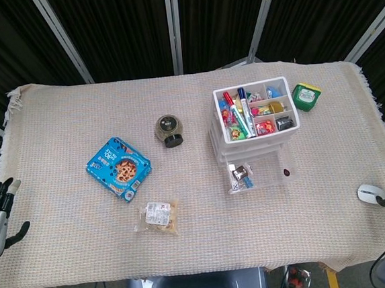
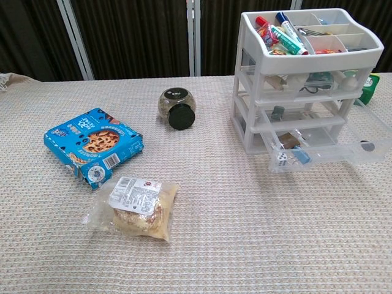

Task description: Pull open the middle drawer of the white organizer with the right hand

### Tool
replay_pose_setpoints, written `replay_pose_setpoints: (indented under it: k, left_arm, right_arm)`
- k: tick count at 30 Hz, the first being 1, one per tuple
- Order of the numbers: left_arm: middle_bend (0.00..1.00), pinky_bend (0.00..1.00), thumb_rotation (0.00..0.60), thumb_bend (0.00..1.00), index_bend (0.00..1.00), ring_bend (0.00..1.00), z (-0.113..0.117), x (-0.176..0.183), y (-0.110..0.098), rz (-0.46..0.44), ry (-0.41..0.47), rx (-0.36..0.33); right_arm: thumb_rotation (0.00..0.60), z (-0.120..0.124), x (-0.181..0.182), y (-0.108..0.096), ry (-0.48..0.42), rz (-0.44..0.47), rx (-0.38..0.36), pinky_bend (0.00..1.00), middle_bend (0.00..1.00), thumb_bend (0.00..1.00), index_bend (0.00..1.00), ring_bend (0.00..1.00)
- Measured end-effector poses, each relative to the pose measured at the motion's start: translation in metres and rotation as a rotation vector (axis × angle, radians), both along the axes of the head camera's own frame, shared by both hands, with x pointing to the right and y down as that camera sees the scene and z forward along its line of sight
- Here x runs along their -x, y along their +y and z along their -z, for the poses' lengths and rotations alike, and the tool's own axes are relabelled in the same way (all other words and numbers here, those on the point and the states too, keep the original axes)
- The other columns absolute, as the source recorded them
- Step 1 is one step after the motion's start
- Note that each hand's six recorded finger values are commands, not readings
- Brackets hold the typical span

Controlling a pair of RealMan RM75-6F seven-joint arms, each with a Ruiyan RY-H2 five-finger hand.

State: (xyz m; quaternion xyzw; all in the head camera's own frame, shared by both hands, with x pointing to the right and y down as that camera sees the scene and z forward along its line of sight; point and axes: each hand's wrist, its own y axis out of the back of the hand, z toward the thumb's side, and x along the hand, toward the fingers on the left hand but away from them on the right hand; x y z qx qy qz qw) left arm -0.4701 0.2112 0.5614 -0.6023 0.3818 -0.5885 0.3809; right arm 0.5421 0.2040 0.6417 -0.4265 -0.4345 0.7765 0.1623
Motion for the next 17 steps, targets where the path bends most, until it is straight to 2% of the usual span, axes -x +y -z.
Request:
replay_pose_setpoints:
  k: [2, 5, 6, 8, 11, 14, 17]
  left_arm:
    - [0.0, 0.0, 0.6, 0.32, 0.0, 0.0, 0.0, 0.0, 0.0, 0.0, -0.001, 0.0]
    - [0.0, 0.0, 0.6, 0.32, 0.0, 0.0, 0.0, 0.0, 0.0, 0.001, -0.001, 0.0]
    - [0.0, 0.0, 0.6, 0.32, 0.0, 0.0, 0.0, 0.0, 0.0, 0.001, -0.001, 0.0]
    - [0.0, 0.0, 0.6, 0.32, 0.0, 0.0, 0.0, 0.0, 0.0, 0.002, 0.0, 0.0]
    - [0.0, 0.0, 0.6, 0.32, 0.0, 0.0, -0.001, 0.001, -0.001, 0.003, 0.001, 0.001]
    - [0.0, 0.0, 0.6, 0.32, 0.0, 0.0, -0.001, 0.001, -0.001, 0.003, 0.001, 0.002]
    - [0.0, 0.0, 0.6, 0.32, 0.0, 0.0, 0.0, 0.002, 0.0, 0.005, 0.006, 0.003]
  right_arm:
    - [0.6, 0.008, 0.008, -0.008, 0.0, 0.034, -0.05, 0.62, 0.9, 0.17, 0.15, 0.89]
    - [0.6, 0.02, 0.028, -0.021, -0.02, 0.112, -0.132, 0.57, 0.76, 0.17, 0.17, 0.77]
    - [0.6, 0.024, 0.036, -0.024, -0.033, 0.139, -0.157, 0.53, 0.66, 0.17, 0.17, 0.69]
    - [0.6, 0.032, 0.055, -0.031, -0.072, 0.199, -0.212, 0.43, 0.43, 0.16, 0.16, 0.46]
    - [0.6, 0.044, 0.083, -0.036, -0.125, 0.279, -0.264, 0.25, 0.18, 0.15, 0.12, 0.18]
    - [0.6, 0.053, 0.104, -0.036, -0.157, 0.33, -0.282, 0.06, 0.05, 0.15, 0.09, 0.02]
    - [0.6, 0.06, 0.12, -0.037, -0.197, 0.366, -0.295, 0.01, 0.03, 0.15, 0.09, 0.0]
